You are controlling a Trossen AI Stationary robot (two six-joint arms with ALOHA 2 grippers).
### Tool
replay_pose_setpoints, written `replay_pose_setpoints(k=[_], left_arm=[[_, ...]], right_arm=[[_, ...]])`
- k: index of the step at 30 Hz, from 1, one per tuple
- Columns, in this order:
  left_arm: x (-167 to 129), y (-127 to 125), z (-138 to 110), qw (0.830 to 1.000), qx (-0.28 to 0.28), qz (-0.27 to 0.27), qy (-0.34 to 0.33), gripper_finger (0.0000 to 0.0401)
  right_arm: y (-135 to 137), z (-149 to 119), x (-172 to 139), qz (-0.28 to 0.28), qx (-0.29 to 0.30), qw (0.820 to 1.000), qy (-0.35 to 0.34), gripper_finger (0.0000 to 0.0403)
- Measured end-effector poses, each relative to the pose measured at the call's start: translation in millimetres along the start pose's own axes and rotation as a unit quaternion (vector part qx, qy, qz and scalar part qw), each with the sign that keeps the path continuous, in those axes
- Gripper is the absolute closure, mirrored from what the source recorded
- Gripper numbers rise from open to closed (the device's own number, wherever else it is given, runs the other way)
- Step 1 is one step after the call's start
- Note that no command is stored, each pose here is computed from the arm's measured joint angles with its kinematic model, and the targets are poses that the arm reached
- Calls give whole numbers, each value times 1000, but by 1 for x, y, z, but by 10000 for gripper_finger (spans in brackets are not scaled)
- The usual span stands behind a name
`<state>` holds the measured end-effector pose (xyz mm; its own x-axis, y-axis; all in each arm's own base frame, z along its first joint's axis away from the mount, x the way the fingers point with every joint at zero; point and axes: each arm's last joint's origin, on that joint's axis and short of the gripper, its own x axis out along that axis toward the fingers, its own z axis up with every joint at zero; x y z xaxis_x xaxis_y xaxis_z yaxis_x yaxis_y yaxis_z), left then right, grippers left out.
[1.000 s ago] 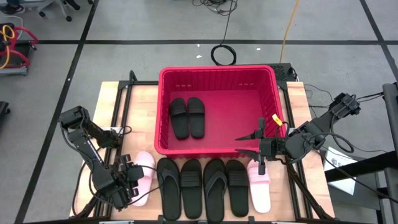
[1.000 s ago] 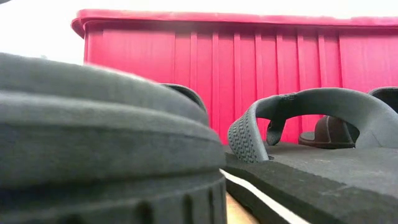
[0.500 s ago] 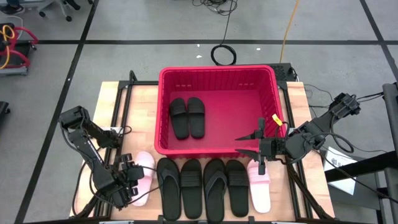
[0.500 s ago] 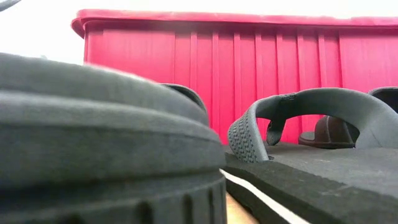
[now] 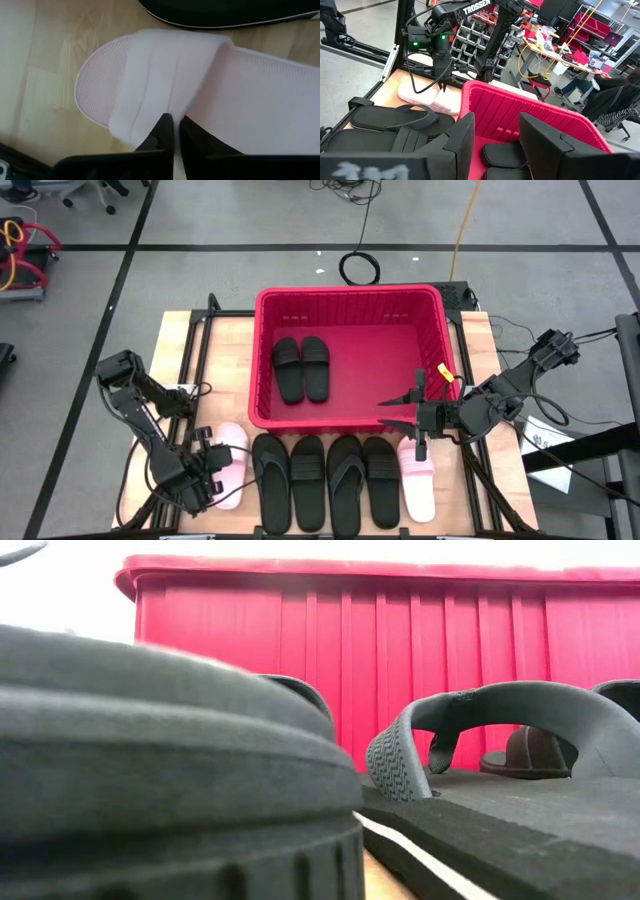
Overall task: Pick and place slides into bin
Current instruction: Put the pink slide into the red bin
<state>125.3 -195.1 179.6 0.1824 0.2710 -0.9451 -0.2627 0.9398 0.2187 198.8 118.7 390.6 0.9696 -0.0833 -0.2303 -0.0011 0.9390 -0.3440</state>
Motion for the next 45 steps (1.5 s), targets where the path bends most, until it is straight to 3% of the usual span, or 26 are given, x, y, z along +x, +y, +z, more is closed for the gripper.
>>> replay_pose_setpoints(k=[11,17,22,30,38,42,45], left_arm=[[-20,-8,14,997,-34,-50,55,399],[-62,-16,36,991,-62,-106,53,400],[-107,-8,60,986,-99,-129,35,401],[-173,20,96,977,-113,-175,-43,401],[-221,64,136,963,-89,-194,-165,401],[-236,89,158,951,-73,-157,-258,401],[-238,102,175,941,-42,-89,-325,401]], right_arm=[[0,0,0,0,13,1000,0,259],[0,0,0,0,0,1000,0,259],[0,0,0,0,-2,1000,0,259],[0,0,0,0,-3,1000,0,259],[0,0,0,0,-30,1000,-2,259],[-1,4,0,-4,-29,999,-17,259],[-3,6,1,-11,-18,999,-27,259]])
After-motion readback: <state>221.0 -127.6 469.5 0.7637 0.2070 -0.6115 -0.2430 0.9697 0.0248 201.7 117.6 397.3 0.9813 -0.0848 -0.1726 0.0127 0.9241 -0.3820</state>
